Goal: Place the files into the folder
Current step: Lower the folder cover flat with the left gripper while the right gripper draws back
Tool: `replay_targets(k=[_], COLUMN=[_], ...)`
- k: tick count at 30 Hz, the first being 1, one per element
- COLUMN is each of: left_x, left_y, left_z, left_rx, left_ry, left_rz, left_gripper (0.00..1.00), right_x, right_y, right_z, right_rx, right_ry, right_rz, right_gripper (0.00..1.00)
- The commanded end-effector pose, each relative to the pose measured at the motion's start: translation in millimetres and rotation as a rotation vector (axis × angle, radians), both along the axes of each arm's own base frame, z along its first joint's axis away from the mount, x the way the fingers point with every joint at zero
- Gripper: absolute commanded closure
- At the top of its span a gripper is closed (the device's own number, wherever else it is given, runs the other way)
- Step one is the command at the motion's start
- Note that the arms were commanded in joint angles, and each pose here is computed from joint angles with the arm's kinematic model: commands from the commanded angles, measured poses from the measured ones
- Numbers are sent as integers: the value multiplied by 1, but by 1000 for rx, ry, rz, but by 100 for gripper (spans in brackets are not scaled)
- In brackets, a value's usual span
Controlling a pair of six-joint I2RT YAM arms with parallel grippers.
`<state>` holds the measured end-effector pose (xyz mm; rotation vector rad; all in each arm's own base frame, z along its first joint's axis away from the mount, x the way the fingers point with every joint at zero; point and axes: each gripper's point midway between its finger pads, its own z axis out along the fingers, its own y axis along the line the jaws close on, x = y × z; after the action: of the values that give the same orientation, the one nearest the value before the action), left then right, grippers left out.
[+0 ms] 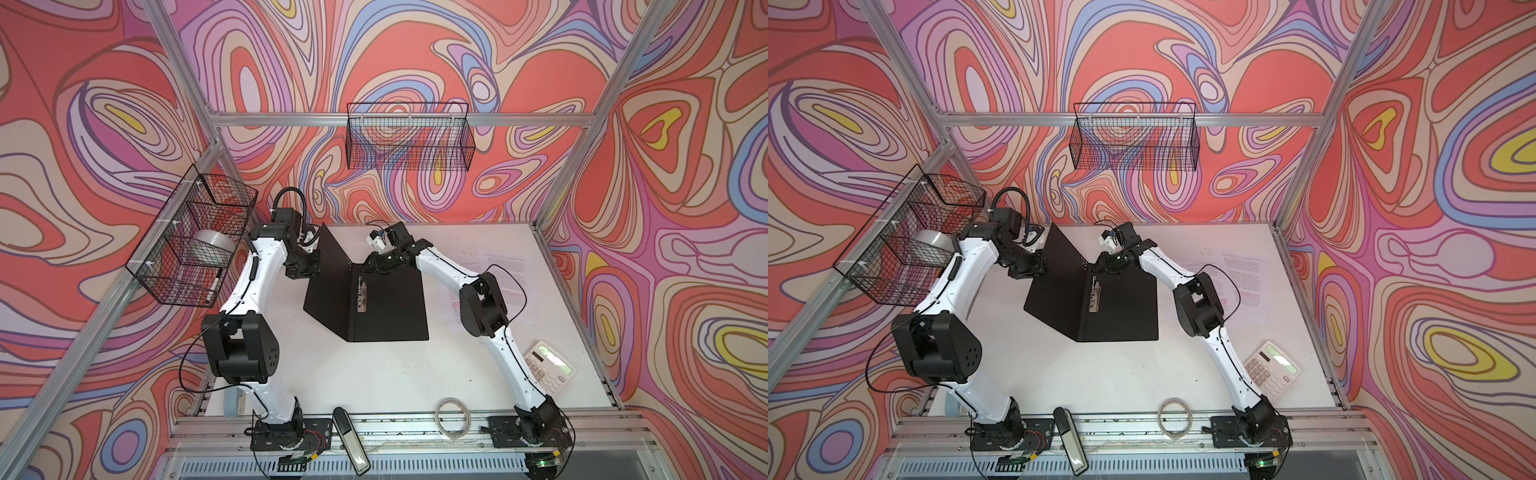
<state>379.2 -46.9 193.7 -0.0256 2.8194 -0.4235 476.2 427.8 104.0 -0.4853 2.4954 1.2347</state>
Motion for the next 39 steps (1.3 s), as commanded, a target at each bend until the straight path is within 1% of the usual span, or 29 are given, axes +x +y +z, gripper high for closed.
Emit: replay_targets(k=[1,4,7,11,13,16,21,24,25,28,30,32,39], left_x=[-2,-1,-2,-3,-5,-5,-2,1,2,6,7,9,11], left_y=[14,22,28,34,35,34,33,35,36,40,44,46,59], left_z=[-10,-12,-17,-22,-27,-34,-37,-35,-34,-29,-26,-24,-25], left_rx=[24,19,9,8,6,-3,-12,0,6,32,51,65,142], left_ry=[38,38,48,53,59,68,73,66,63,45,32,23,15], left_rz=[20,41,58,66,69,69,74,76,76,73,75,75,95], left_gripper=[100,100,96,89,85,82,74,64,58,36,27,21,6], right_x=[5,-10,-31,-55,-63,-73,-80,-82,-82,-82,-82,-82,-82], right_y=[-18,-36,-50,-68,-77,-87,-96,-98,-99,-100,-102,-105,-109], right_z=[52,33,15,-8,-18,-32,-49,-55,-56,-60,-62,-64,-67], right_rx=[0,-76,-106,-139,-167,-195,-232,-245,-252,-263,-274,-290,-321], right_ry=[-103,-63,-15,33,51,71,99,107,109,112,113,112,106], right_rz=[-58,-93,-104,-126,-139,-159,-180,-183,-184,-186,-191,-197,-202], right_gripper=[67,65,64,63,63,63,62,62,62,62,62,62,61])
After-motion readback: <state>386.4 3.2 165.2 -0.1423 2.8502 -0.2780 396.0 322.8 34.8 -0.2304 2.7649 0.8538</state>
